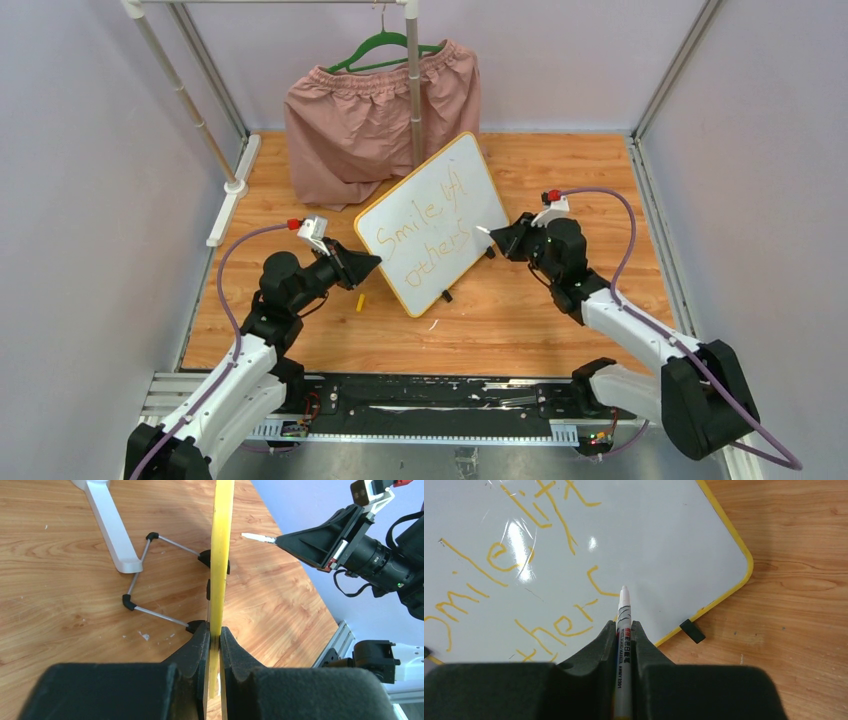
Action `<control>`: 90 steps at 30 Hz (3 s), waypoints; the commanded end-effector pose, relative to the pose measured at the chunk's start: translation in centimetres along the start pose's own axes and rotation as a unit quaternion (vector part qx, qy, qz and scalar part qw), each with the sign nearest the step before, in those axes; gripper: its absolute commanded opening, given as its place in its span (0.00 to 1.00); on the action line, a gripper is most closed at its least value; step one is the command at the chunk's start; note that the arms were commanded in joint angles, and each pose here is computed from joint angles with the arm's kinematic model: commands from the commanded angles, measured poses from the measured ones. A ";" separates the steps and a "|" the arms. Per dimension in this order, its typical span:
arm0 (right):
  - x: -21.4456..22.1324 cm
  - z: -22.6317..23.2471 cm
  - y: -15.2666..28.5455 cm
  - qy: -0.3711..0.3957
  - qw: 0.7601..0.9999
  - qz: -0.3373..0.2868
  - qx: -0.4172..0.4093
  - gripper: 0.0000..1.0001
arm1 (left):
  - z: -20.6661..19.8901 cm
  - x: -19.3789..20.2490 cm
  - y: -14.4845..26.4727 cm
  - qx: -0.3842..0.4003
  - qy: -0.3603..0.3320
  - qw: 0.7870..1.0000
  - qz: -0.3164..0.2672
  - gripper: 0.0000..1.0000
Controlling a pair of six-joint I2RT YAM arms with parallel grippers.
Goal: Write a sentence on the whiteboard
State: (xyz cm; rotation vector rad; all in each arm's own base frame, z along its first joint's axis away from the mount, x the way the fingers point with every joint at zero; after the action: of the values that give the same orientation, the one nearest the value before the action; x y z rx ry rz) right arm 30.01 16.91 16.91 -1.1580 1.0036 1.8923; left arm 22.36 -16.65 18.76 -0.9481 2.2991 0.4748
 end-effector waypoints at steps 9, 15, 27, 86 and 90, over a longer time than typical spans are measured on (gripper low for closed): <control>0.2 -0.5 -1.1 -0.011 1.000 0.002 0.004 0.00 | -1.5 -0.8 0.1 0.033 -0.013 0.999 -0.017 0.00; 1.0 -1.0 -1.4 -0.015 1.000 0.013 0.012 0.00 | -1.5 -0.8 0.1 0.032 -0.013 0.999 -0.017 0.00; 1.0 -1.2 -2.2 -0.019 1.000 0.008 0.013 0.00 | -1.6 -0.7 0.1 0.035 -0.013 0.999 -0.015 0.00; -2.8 1.6 5.4 0.030 0.999 -0.005 -0.031 0.00 | -1.6 -1.5 0.8 0.014 0.004 0.999 -0.037 0.56; -3.4 2.3 6.9 0.039 0.998 -0.013 -0.043 0.00 | -1.4 -1.7 1.4 -0.010 0.008 0.999 -0.042 0.65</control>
State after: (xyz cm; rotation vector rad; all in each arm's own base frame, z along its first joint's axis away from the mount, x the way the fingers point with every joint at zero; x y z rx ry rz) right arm 25.64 15.53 21.10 -1.2423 0.9537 1.8974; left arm 21.87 -16.09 20.14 -1.0148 2.2829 0.4330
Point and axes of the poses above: each gripper's point midway between its finger pads, its own y axis back along the fingers, its own z axis along the line the jaws close on, x = y × z, the point moved 2 cm from there along y, back along the fingers, and after that the axes turned 13 degrees about y, right-handed, at the moved point
